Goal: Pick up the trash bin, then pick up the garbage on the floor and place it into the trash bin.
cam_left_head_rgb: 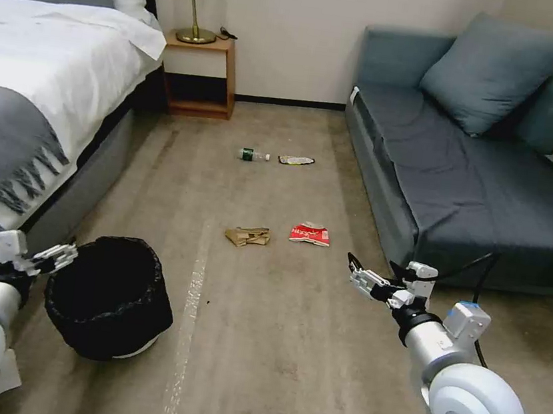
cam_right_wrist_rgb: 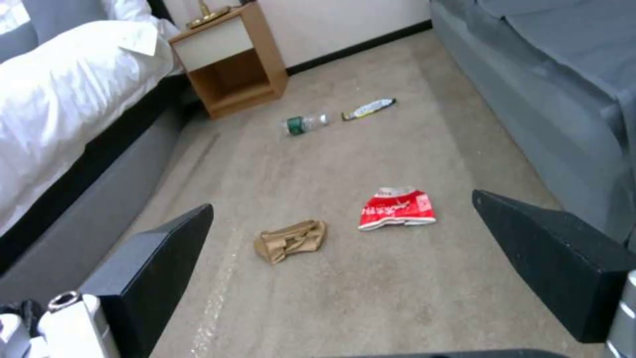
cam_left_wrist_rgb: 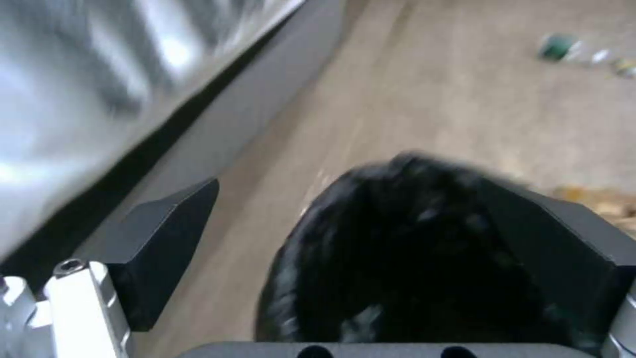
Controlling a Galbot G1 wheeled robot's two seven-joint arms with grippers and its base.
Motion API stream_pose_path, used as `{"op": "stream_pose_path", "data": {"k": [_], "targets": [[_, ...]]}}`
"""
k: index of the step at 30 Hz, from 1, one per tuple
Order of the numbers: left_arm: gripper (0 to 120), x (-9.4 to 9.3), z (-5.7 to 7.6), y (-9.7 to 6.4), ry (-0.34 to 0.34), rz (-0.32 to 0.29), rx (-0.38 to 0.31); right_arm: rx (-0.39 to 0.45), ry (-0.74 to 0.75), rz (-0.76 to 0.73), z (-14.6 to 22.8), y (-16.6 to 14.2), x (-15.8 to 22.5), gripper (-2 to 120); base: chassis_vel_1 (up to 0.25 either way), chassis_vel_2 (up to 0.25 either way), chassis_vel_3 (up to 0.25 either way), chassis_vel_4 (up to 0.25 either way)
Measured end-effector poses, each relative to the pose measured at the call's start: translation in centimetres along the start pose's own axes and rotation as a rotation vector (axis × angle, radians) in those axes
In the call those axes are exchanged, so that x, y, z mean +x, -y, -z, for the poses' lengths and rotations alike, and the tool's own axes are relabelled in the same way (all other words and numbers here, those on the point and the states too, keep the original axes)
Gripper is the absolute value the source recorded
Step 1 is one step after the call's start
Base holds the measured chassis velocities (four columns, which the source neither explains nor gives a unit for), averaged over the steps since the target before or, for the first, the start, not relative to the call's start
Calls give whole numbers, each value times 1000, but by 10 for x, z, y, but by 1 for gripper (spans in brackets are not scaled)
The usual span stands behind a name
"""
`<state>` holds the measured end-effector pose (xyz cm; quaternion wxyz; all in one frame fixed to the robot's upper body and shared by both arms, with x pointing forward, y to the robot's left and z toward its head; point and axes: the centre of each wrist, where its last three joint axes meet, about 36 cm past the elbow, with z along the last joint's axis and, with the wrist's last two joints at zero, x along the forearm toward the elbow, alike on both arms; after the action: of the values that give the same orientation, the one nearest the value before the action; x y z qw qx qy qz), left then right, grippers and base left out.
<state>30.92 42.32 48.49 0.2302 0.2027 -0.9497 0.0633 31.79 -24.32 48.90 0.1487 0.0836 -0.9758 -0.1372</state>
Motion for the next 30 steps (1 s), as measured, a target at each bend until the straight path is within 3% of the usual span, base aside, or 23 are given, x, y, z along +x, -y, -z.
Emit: {"op": "stream_pose_path", "data": {"k": [3,12,19,30], "targets": [[97,-18,-7,-6,-52,24,33,-10,-11,-1,-5,-1,-1,100,0,0,0,0],[94,-25,-10,9,-154,57,71,14,-14,-13,-8,5,-6,100,0,0,0,0],[94,-41,-10,9,-179,95,99,21,-26,-31,-11,12,-11,100,0,0,0,0],[94,-67,-26,14,-219,125,158,34,-39,-50,-14,20,-17,100,0,0,0,0]]}}
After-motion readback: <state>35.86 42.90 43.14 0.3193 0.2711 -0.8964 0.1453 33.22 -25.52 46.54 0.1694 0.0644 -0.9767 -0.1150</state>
